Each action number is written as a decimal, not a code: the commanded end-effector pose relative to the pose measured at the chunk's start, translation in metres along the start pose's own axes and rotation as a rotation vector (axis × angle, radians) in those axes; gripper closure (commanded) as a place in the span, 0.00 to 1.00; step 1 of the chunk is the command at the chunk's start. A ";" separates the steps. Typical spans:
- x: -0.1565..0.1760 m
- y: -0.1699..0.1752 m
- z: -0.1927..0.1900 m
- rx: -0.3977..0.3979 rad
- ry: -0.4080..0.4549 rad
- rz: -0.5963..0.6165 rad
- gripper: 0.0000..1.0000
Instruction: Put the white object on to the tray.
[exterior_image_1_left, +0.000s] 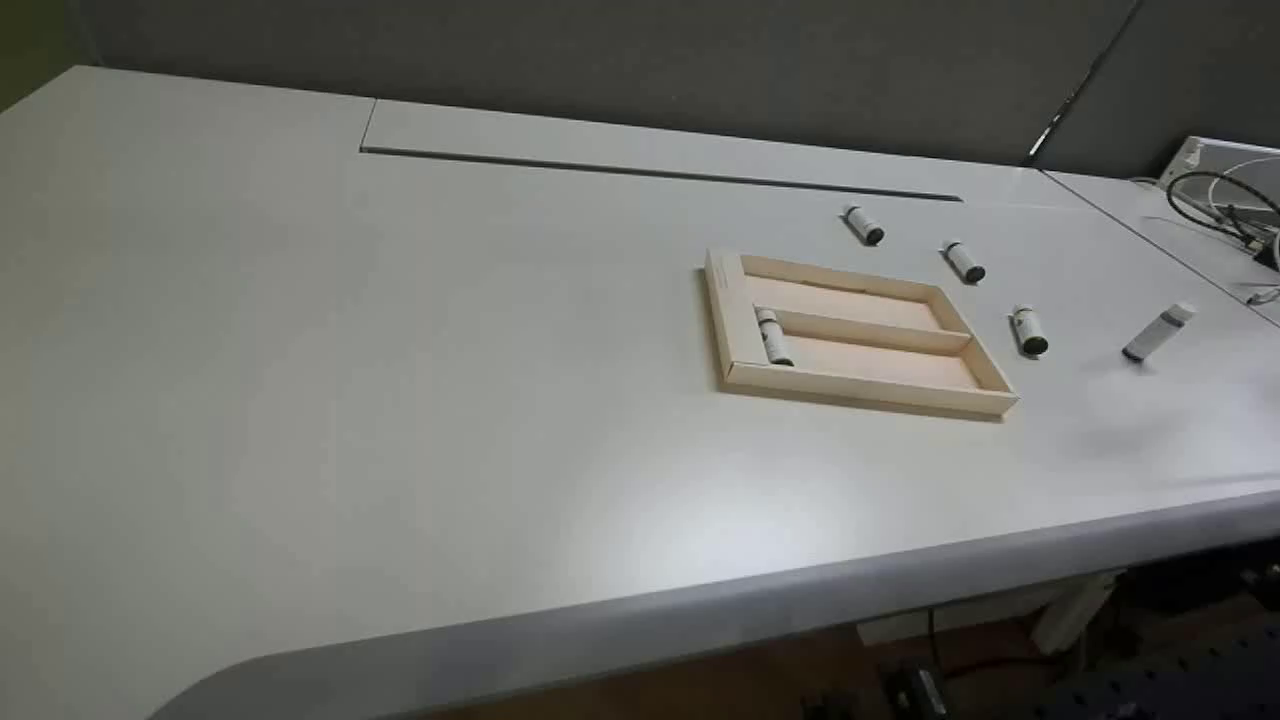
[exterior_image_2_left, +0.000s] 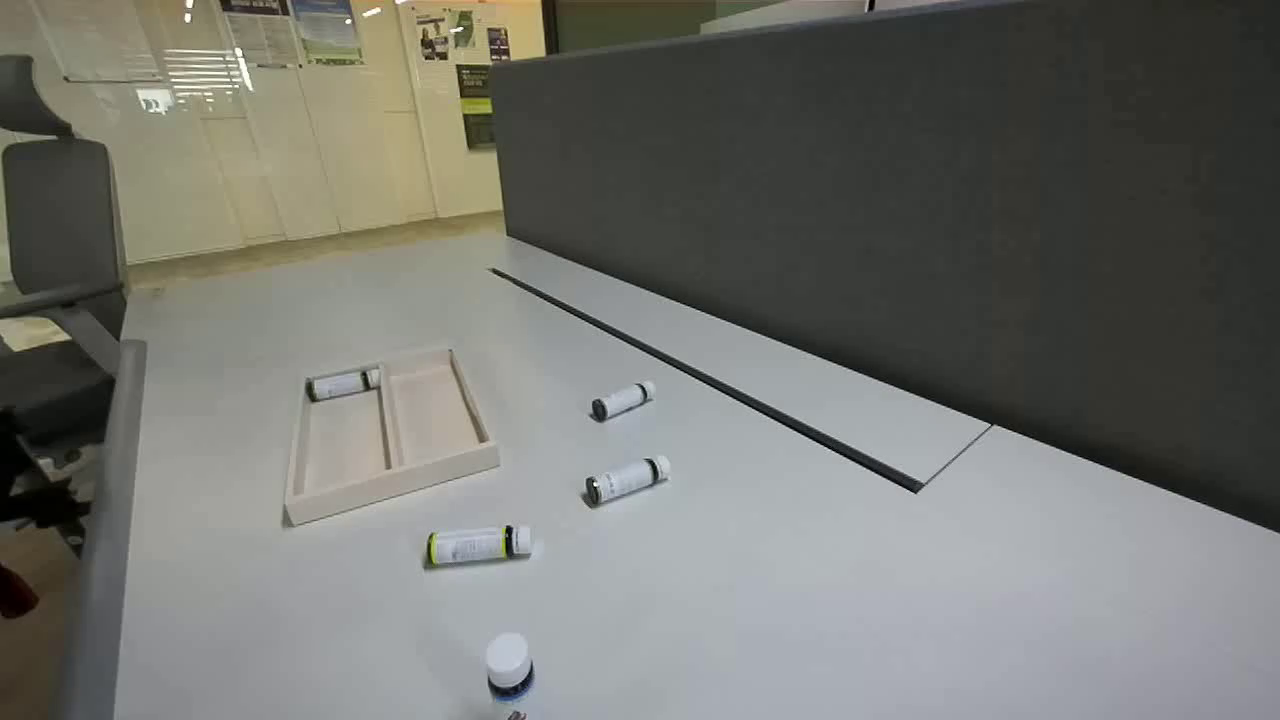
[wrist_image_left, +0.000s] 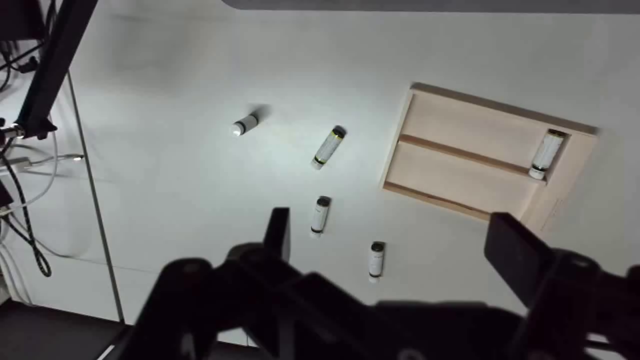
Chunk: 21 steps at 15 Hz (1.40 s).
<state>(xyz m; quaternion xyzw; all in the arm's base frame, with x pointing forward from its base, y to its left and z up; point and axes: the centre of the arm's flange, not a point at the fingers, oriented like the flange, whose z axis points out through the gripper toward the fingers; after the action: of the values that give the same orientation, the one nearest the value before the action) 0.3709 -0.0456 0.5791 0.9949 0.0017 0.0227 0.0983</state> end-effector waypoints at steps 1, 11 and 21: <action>0.000 0.000 0.000 0.000 0.002 0.000 0.00; 0.030 0.009 0.029 0.076 0.028 0.099 0.00; 0.092 0.017 0.175 0.157 0.024 0.274 0.53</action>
<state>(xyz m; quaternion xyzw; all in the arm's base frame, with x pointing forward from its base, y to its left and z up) 0.4519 -0.0908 0.4418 0.9940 -0.0994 0.0441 0.0149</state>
